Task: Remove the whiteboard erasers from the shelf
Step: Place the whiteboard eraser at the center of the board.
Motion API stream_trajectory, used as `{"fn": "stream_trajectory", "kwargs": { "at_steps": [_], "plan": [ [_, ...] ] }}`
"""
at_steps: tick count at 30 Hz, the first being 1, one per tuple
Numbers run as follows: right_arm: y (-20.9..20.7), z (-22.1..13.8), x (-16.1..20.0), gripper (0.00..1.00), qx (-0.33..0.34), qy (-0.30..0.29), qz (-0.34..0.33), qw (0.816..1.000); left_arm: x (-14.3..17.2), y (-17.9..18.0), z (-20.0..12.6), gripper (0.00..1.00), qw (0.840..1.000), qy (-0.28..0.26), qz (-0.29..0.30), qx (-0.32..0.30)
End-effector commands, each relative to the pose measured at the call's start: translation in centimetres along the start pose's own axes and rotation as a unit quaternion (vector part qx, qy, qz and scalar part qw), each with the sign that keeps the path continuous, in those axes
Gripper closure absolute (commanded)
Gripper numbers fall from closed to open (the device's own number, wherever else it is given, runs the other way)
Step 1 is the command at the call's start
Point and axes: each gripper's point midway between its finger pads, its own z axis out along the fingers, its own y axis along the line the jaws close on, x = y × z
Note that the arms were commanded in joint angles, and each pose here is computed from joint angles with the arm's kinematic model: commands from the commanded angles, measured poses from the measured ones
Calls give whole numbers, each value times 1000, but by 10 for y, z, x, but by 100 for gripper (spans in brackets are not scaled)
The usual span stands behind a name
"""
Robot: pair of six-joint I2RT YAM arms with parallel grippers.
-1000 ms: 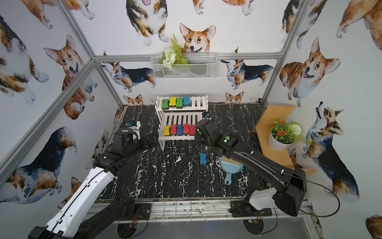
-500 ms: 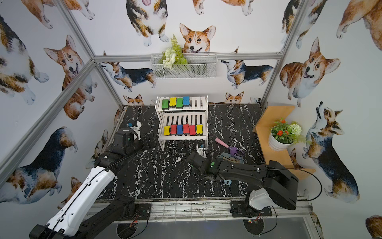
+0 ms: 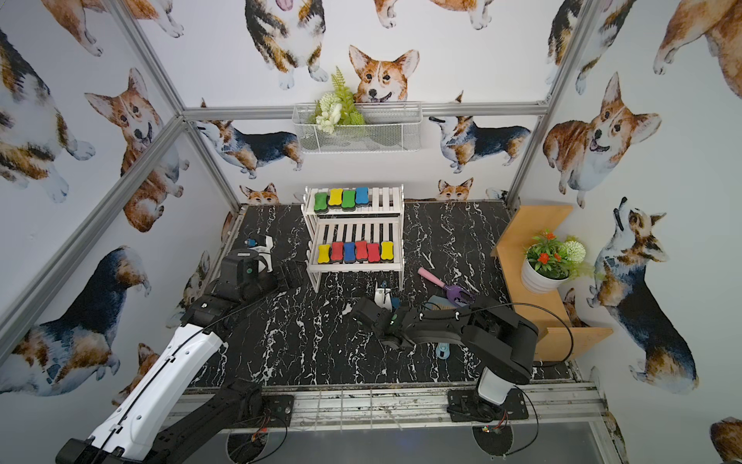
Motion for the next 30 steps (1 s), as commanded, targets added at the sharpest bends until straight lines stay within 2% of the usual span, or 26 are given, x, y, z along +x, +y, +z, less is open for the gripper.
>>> {"fn": "stream_trajectory", "kwargs": {
  "at_steps": [1, 7, 15, 18, 25, 28, 30],
  "plan": [
    [-1, 6, -12, 63, 12, -25, 11, 1000, 0, 0, -1, 0, 1000, 0, 3, -1],
    [-6, 18, -6, 62, 24, -15, 8, 1000, 0, 1, -1, 0, 1000, 1, 4, -2],
    [-2, 18, -9, 39, 19, -13, 5, 1000, 4, 1, 1, 0, 1000, 6, 3, 1],
    [3, 12, -14, 38, 12, -12, 3, 1000, 3, 0, 0, 0, 1000, 6, 2, 3],
    [39, -44, -26, 38, -72, 15, -22, 997, 3, 0, -4, 0, 1000, 2, 4, 2],
    [55, -79, -52, 39, -125, -2, -22, 992, 4, 2, -4, 0, 1000, -2, 3, 1],
    [64, -105, -82, 39, -144, -34, -33, 989, 5, 2, -3, 0, 1000, 0, 2, 1]
  ]
}}
